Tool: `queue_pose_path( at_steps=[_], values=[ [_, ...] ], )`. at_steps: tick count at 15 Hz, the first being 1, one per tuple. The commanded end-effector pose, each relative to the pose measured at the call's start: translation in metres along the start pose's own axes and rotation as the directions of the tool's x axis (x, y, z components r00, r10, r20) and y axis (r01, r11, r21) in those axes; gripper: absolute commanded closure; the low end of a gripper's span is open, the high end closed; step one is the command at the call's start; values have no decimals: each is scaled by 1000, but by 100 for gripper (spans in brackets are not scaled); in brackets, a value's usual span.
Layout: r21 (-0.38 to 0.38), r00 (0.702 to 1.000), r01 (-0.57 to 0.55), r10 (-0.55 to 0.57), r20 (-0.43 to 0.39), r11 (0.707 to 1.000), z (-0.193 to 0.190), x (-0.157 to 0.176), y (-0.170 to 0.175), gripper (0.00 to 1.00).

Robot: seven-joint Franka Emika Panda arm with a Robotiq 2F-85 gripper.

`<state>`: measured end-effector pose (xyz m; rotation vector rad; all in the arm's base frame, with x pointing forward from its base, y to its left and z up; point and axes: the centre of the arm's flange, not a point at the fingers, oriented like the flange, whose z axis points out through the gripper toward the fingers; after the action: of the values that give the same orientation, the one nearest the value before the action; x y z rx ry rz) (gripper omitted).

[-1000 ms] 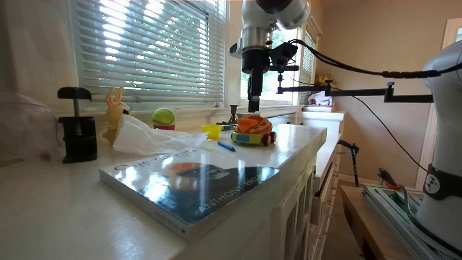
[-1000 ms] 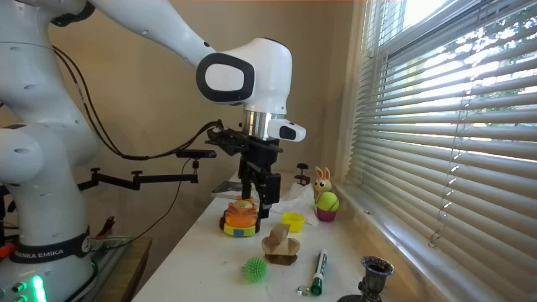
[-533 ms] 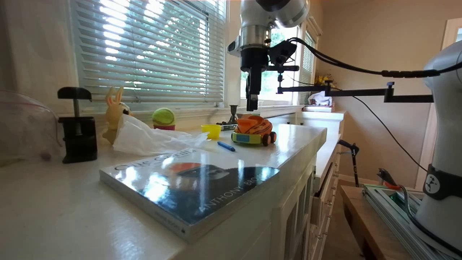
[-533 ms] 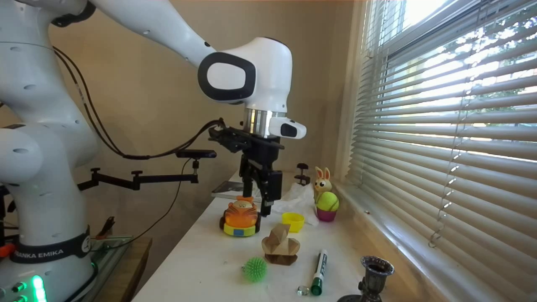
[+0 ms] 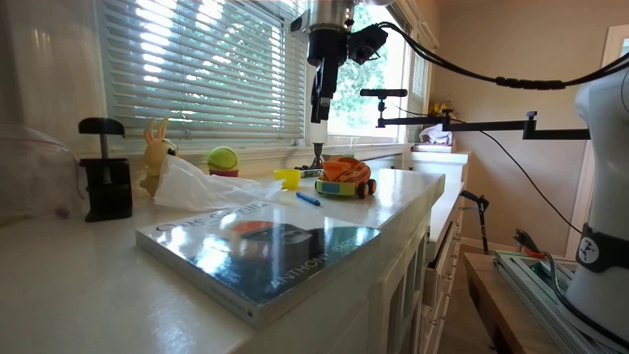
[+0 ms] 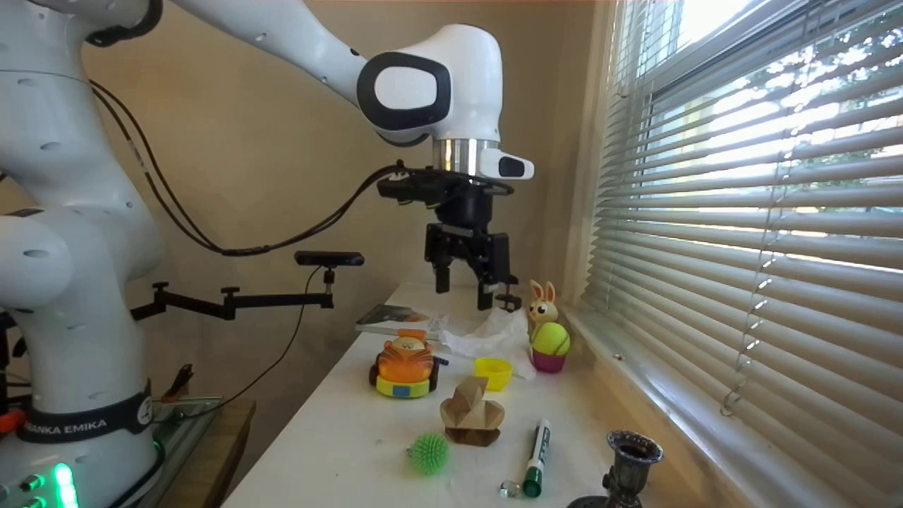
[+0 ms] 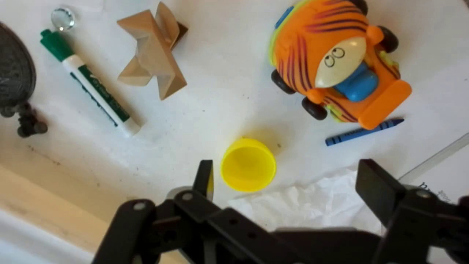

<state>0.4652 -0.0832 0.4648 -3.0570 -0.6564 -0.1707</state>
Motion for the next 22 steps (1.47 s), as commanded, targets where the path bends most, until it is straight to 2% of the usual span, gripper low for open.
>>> queue_pose_path(
  at_steps=[1,6,12,16,19,20,22],
  values=[
    [-61,997,81,-82,-4,995,-30,25,5,0],
    [-182,987,135,-148,-61,974,-64,54,4,0],
    [-307,963,186,-234,-131,934,-76,95,-13,0],
    [-356,940,214,-290,-177,910,-82,118,-28,0],
    [-408,917,197,-315,-245,891,-92,124,-39,0],
    [-409,914,180,-306,-266,895,-94,122,-40,0],
    [-376,918,204,-310,-247,904,-91,120,-39,0]
  ],
)
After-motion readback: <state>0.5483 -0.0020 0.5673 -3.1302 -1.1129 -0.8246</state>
